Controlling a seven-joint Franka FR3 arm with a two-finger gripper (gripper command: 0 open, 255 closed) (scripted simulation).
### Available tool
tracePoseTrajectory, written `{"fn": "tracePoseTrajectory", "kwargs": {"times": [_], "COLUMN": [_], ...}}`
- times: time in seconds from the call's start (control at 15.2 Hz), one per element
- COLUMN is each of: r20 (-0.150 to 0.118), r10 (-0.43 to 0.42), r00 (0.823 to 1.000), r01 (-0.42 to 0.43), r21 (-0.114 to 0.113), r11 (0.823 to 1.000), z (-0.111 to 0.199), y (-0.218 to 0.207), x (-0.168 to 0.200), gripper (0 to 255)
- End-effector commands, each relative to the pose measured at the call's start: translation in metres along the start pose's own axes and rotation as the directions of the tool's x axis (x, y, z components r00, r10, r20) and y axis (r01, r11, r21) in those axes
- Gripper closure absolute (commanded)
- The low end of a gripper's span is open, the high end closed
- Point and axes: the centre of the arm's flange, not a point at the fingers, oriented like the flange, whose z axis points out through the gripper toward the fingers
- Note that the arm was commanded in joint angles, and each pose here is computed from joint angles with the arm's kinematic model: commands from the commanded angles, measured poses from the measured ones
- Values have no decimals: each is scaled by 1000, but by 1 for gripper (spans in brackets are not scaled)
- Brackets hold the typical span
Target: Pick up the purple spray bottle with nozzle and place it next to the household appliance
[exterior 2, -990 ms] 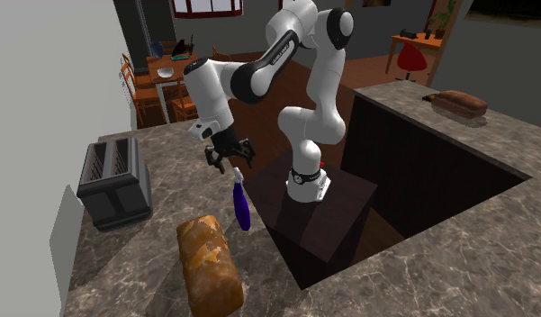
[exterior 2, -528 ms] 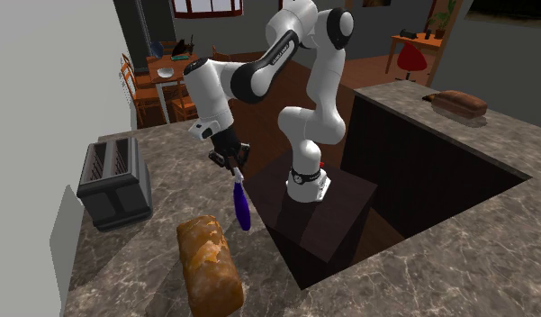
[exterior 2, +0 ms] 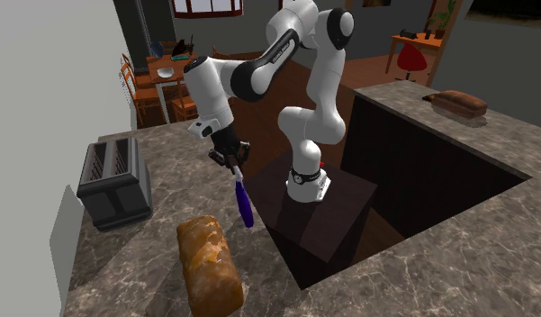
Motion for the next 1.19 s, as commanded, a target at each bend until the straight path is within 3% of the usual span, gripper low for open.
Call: {"fn": "tracePoseTrajectory", "kwargs": {"times": [0.0,1.12], "r20": [0,0], "r10": [0,0], "r00": [1000,1000], "r01": [0,0], "r21": [0,0], "r11": [1000,1000], "z": [-10,-98], "y": [-2,-23], "x": [0,1], "gripper": [255,255]}}
